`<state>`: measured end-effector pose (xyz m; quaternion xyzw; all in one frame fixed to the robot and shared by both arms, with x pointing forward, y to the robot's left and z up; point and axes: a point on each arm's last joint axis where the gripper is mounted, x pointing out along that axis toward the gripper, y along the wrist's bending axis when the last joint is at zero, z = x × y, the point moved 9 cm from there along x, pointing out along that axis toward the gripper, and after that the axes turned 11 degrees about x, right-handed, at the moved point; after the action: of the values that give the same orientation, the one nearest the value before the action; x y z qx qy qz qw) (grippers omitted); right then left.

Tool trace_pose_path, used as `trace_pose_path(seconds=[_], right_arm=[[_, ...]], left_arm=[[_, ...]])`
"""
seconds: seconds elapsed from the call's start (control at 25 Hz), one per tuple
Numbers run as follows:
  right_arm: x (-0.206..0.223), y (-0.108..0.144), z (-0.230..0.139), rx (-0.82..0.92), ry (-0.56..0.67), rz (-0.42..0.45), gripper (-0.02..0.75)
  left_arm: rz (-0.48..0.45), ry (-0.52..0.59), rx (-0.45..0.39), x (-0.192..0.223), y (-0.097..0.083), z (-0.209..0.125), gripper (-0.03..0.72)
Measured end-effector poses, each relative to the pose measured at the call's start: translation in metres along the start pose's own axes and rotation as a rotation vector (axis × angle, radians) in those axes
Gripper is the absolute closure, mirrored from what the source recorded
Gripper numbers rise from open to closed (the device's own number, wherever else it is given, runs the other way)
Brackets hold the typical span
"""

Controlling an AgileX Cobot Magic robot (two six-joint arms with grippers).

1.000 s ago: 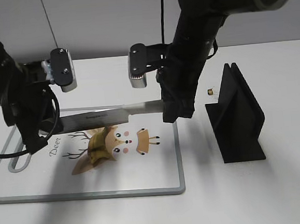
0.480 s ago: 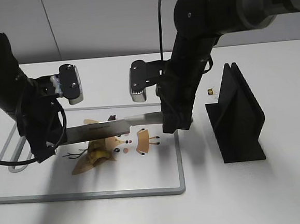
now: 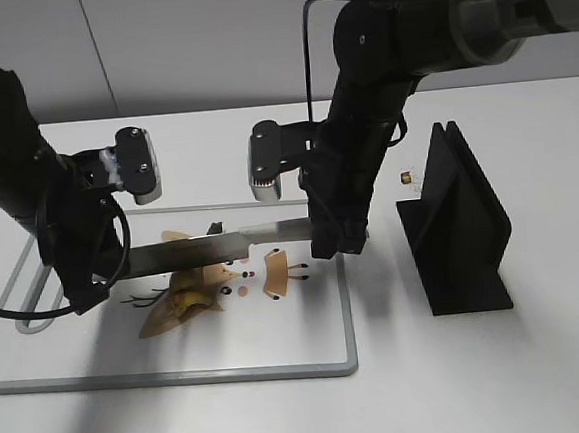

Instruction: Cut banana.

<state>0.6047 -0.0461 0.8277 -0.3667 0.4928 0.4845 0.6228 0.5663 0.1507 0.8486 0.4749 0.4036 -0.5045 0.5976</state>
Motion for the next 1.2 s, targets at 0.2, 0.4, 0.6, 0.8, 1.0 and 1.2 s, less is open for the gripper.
trace_pose_path(seconds=[0.2, 0.4, 0.6, 0.8, 1.0, 1.2], right_arm=[[0.0, -0.001, 0.001, -0.013, -0.006, -0.008, 0.563], [0.0, -0.002, 0.002, -0.019, -0.01, -0.012, 0.563], [0.0, -0.003, 0.002, -0.02, -0.011, -0.015, 0.563], [0.0, -0.002, 0.001, -0.031, -0.008, -0.011, 0.566], [0.006, -0.003, 0.0, -0.036, 0.001, 0.002, 0.566], [0.015, -0.007, 0.004, -0.047, 0.024, 0.039, 0.566]], left_arm=[[0.005, 0.0, 0.001, 0.0, 0.001, 0.0, 0.693], [0.0, 0.002, 0.0, 0.001, 0.0, 0.0, 0.693], [-0.037, 0.011, -0.006, 0.009, -0.002, -0.002, 0.693], [-0.06, 0.014, -0.005, 0.011, 0.0, 0.0, 0.693], [-0.076, 0.017, 0.002, 0.01, 0.002, 0.002, 0.693], [-0.092, 0.028, 0.004, 0.013, 0.003, 0.0, 0.693]])
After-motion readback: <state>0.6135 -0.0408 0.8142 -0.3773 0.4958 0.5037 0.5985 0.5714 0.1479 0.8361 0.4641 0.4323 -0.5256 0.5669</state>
